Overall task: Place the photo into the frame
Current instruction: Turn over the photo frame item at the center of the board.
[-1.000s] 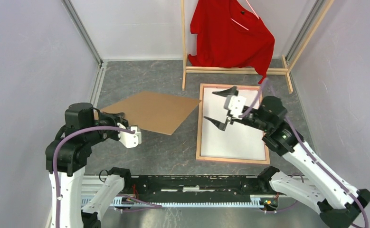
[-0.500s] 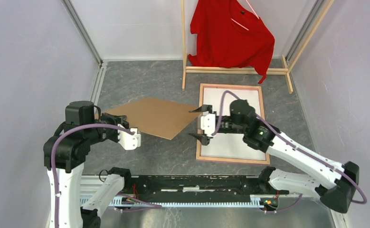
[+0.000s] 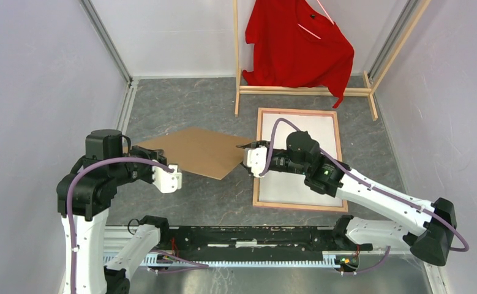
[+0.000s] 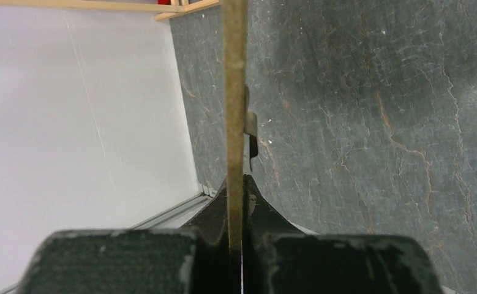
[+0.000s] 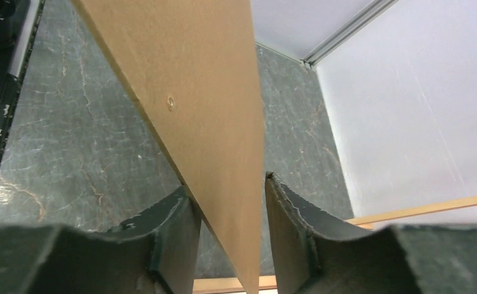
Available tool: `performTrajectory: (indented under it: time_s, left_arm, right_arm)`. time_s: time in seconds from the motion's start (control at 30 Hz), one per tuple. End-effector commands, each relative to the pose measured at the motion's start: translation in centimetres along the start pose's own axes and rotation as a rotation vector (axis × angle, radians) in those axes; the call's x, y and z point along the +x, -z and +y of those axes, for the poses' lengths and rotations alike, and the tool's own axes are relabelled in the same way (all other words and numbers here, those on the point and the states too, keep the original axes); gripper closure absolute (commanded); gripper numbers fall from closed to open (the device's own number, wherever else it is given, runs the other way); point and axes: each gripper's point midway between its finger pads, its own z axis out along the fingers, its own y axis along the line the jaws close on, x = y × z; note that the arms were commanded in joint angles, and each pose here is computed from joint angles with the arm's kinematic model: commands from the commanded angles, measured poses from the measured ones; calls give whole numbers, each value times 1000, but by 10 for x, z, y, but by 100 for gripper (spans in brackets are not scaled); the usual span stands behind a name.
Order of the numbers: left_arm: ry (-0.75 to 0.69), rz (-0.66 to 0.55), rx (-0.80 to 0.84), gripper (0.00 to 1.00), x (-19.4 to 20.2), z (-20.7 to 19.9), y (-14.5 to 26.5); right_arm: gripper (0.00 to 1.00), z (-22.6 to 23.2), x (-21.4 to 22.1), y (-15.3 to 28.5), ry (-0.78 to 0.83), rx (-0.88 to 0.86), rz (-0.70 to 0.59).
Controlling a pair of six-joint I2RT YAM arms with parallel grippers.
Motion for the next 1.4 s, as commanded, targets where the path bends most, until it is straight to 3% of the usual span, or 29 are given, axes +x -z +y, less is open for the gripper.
performTrajectory:
  time_s: [0.0, 0.1, 0.27, 0.3, 0.4, 0.47, 0.63, 0.73, 0.77, 1.17, 1.37]
  left_arm:
    - [-102, -46, -103, 98, -13, 31, 9]
    - [-104, -46, -103, 98, -14, 32, 9]
    - [-97, -51, -103, 98, -14, 32, 9]
    - [-96, -53, -104, 98, -15, 32, 9]
    - [-93, -52, -106, 98, -14, 33, 8]
    - [-87, -51, -128, 94, -14, 37, 8]
    - [-13, -81, -266, 31, -17, 64, 9]
    - [19, -91, -285, 4, -16, 70, 6]
    - [34, -95, -298, 1, -15, 74, 6]
    - [257, -231, -559, 0, -35, 139, 36]
    - [508, -228, -538, 0, -25, 159, 31]
  right_arm:
    - [56, -25, -24, -5, 40, 80, -60]
    - [60, -25, -20, -8, 35, 78, -42]
    - [56, -24, -20, -6, 34, 106, -68]
    - [62, -26, -21, -6, 33, 117, -73]
    - [94, -31, -26, -6, 25, 128, -82]
    - [100, -36, -31, -7, 12, 140, -86]
    - [100, -42, -36, -7, -43, 189, -127]
    - [100, -46, -35, -8, -99, 216, -132]
    - [100, -46, -35, -9, -119, 222, -134]
    - [100, -112, -26, -11, -489, 457, -104]
    - [100, -163, -17, -7, -767, 480, -121]
